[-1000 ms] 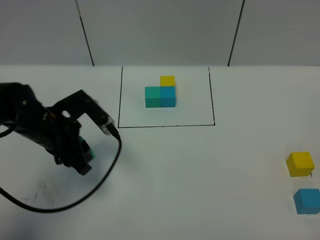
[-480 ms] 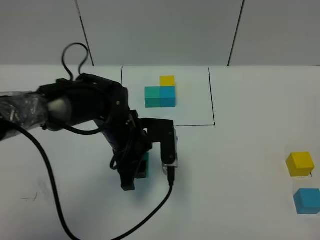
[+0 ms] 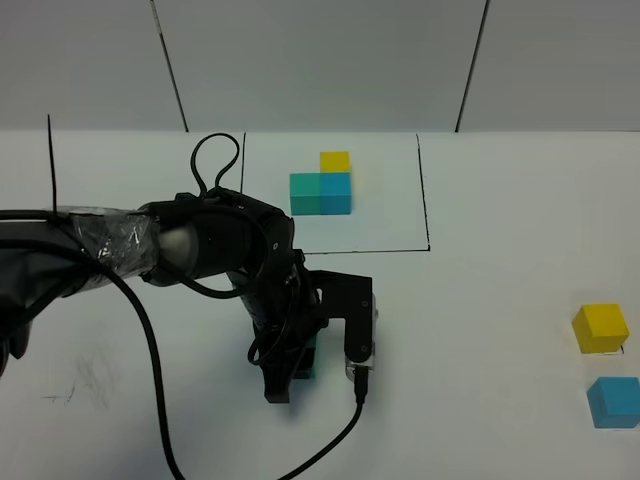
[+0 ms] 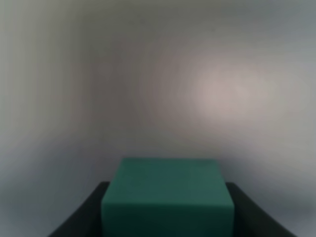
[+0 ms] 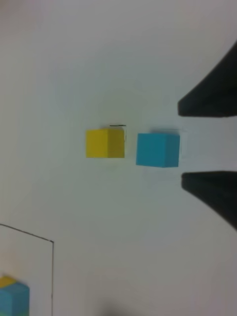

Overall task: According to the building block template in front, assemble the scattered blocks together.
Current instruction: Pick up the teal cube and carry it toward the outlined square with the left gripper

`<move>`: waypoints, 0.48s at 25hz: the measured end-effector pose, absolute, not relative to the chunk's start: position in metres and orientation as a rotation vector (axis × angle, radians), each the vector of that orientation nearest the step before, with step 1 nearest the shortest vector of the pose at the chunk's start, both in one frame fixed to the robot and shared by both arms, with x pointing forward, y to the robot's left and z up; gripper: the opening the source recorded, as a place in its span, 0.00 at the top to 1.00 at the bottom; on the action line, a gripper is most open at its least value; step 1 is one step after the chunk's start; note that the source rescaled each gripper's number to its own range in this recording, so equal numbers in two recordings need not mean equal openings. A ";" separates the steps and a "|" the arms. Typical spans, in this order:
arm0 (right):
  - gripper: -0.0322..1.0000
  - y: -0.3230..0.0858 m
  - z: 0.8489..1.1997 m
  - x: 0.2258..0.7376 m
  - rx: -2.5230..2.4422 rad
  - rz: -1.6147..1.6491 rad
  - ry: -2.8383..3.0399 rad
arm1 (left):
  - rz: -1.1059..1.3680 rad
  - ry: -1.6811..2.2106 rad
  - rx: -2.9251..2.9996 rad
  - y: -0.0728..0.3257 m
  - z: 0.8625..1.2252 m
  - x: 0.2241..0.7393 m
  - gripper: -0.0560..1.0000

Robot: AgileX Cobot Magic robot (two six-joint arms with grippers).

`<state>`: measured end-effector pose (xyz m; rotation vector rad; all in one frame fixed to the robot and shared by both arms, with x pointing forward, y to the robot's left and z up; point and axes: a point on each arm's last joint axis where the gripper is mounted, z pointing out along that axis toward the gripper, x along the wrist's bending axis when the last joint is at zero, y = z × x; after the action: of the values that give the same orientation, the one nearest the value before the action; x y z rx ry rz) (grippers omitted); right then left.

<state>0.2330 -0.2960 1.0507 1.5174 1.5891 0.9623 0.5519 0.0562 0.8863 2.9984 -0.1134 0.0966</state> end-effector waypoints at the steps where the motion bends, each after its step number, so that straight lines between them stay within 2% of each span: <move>1: 0.93 -0.296 1.051 0.233 1.517 0.962 1.589 | 0.093 -0.101 2.991 0.055 0.886 0.552 0.94; 5: 0.93 -0.296 1.051 0.233 1.517 0.962 1.589 | 0.078 -0.056 2.969 0.053 0.885 0.551 0.94; 6: 0.93 -0.296 1.051 0.233 1.517 0.962 1.589 | 0.075 -0.040 2.966 0.053 0.885 0.552 0.92; 7: 0.93 -0.296 1.051 0.233 1.517 0.962 1.589 | 0.064 -0.013 2.968 0.053 0.884 0.552 0.85; 8: 0.93 -0.296 1.051 0.233 1.517 0.962 1.589 | 0.044 0.020 2.972 0.052 0.882 0.551 0.72; 11: 0.93 -0.296 1.051 0.233 1.517 0.962 1.589 | 0.007 0.113 2.979 0.051 0.889 0.553 0.23; 12: 0.93 -0.296 1.051 0.233 1.517 0.962 1.589 | 0.013 0.143 2.970 0.049 0.897 0.554 0.11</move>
<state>0.2330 -0.2960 1.0507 1.5174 1.5891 0.9623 0.5540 0.0494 0.8968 2.9701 0.1430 0.0128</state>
